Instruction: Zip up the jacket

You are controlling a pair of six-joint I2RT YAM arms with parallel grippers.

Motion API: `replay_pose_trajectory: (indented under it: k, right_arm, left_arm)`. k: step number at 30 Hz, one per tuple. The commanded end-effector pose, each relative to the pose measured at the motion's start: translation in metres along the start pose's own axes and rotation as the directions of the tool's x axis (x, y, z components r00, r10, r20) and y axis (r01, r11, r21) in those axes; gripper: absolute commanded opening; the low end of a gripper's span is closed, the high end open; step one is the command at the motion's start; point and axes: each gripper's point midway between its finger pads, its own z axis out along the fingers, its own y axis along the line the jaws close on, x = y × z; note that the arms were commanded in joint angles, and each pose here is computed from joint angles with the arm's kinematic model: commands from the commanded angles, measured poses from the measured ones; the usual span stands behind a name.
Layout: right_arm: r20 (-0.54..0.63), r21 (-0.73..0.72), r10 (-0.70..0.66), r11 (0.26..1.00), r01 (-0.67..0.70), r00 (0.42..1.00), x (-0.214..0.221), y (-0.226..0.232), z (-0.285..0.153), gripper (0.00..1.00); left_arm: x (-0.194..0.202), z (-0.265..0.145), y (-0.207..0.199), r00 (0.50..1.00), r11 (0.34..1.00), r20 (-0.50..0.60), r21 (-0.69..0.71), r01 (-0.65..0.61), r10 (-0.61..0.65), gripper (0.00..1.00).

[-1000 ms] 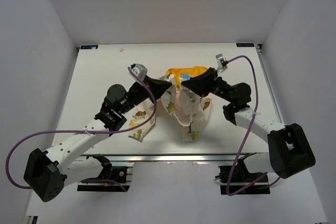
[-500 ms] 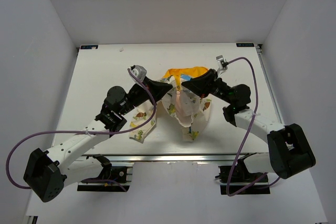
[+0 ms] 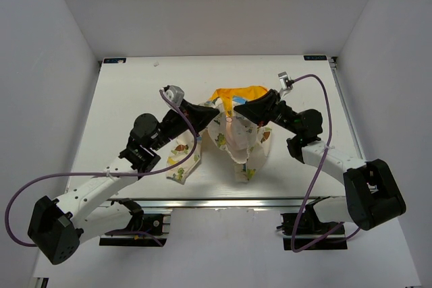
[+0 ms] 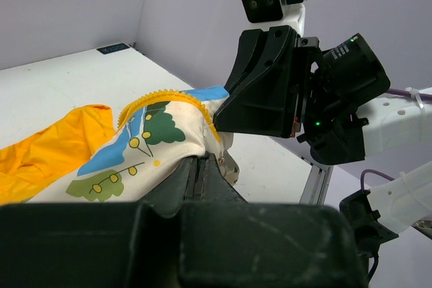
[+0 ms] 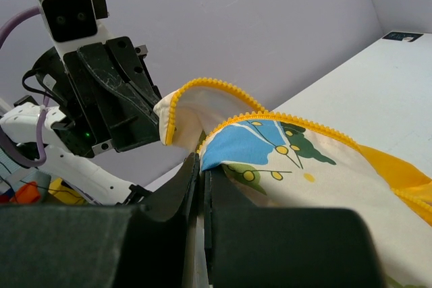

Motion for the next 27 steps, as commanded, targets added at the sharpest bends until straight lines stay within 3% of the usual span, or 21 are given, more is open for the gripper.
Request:
replay_pose_trajectory:
  k: [1, 27]
  right_arm:
    - [0.113, -0.146, -0.145, 0.976, 0.160, 0.983, -0.028, 0.041, -0.002, 0.00]
    - [0.127, -0.108, -0.154, 0.980, 0.168, 0.980, -0.034, 0.042, -0.003, 0.00]
  left_arm:
    - [-0.016, -0.004, -0.005, 0.999, 1.000, 0.048, 0.008, -0.012, 0.011, 0.00]
    - [-0.008, 0.006, -0.012, 0.999, 0.997, 0.039, 0.078, 0.027, -0.030, 0.00]
